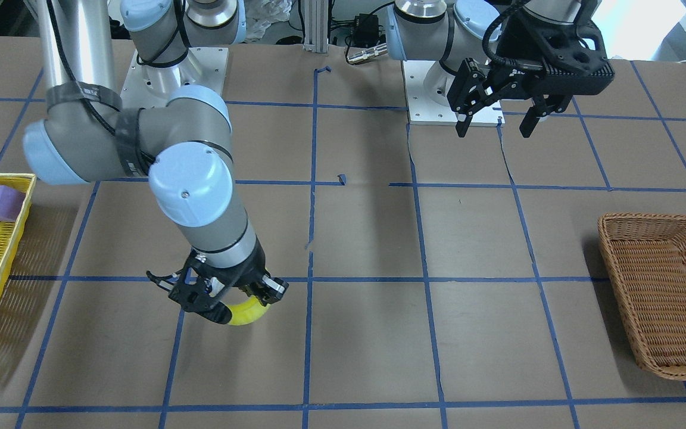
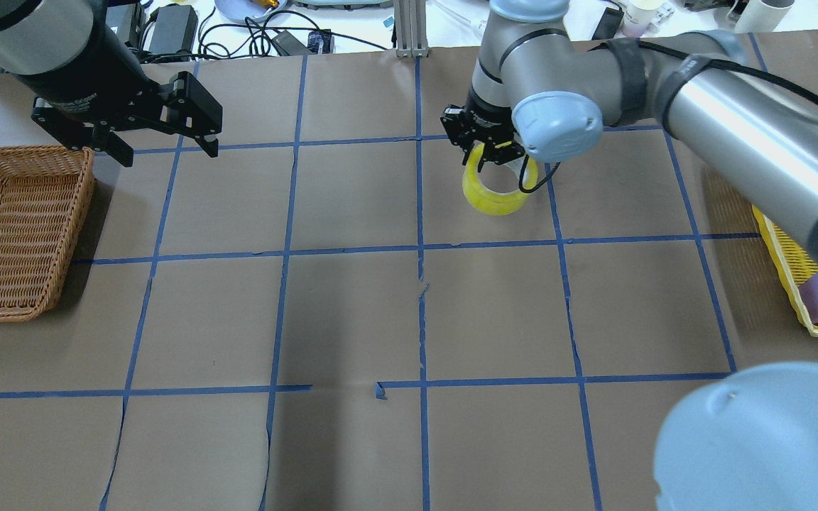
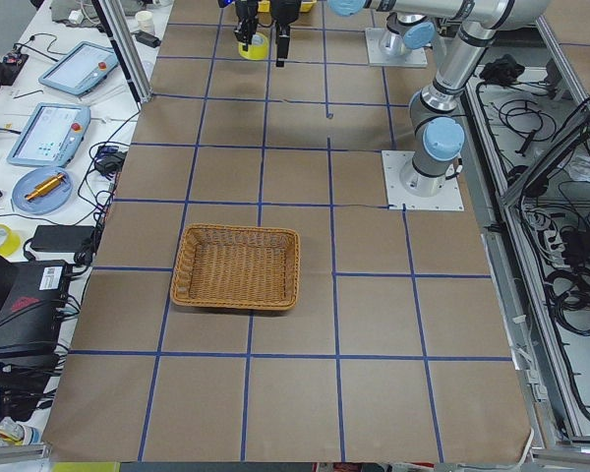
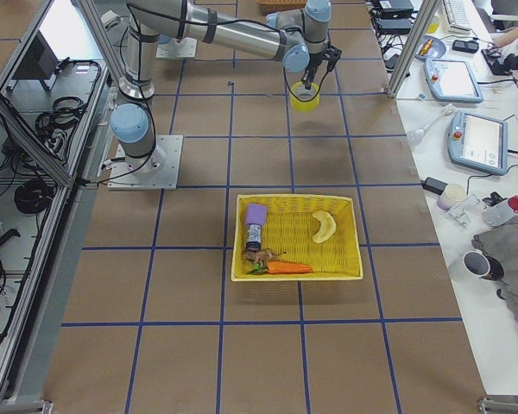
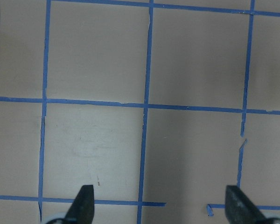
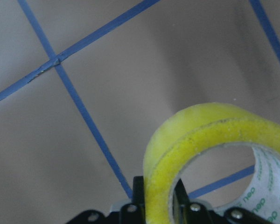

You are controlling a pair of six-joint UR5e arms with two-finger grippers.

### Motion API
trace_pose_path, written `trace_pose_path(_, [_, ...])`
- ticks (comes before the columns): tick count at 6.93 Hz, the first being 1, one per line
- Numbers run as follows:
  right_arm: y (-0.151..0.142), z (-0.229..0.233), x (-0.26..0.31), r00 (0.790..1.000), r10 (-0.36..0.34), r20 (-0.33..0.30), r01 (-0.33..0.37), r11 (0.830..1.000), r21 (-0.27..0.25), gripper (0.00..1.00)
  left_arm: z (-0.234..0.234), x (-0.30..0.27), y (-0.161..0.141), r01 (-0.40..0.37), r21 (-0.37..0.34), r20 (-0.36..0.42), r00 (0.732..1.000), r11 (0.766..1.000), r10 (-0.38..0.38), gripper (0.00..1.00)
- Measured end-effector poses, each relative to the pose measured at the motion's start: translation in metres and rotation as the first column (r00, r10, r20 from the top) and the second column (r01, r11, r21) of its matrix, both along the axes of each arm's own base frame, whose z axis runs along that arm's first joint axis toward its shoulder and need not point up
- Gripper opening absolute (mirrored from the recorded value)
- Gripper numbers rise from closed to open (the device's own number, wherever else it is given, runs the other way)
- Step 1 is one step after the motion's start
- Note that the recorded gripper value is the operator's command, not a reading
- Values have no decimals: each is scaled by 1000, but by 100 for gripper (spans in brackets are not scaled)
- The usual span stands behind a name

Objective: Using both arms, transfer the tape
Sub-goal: 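Lift the tape roll with the right gripper and carry it to table center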

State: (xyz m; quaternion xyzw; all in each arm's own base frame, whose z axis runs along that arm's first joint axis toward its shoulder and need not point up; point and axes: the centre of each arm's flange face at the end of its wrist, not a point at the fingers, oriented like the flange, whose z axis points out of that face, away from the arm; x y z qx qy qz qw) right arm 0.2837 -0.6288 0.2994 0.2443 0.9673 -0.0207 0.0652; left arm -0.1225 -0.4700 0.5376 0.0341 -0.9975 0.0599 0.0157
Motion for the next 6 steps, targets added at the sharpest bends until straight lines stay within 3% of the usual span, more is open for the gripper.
trace_pose_path(4, [-31,-52,60,994,-65,89,66,998,-8,0,0,5,-1,-11,0,-4,1000,1000,11,100])
trace_pose_path(5, [-35,-58,67,992,-62,107,63,998,-6,18,0,6,-2,-12,-1,-4,1000,1000,12,100])
trace_pose_path(6, [-34,-62,74,992,-55,115,56,998,-2,81,0,6,-1,-13,2,-3,1000,1000,13,100])
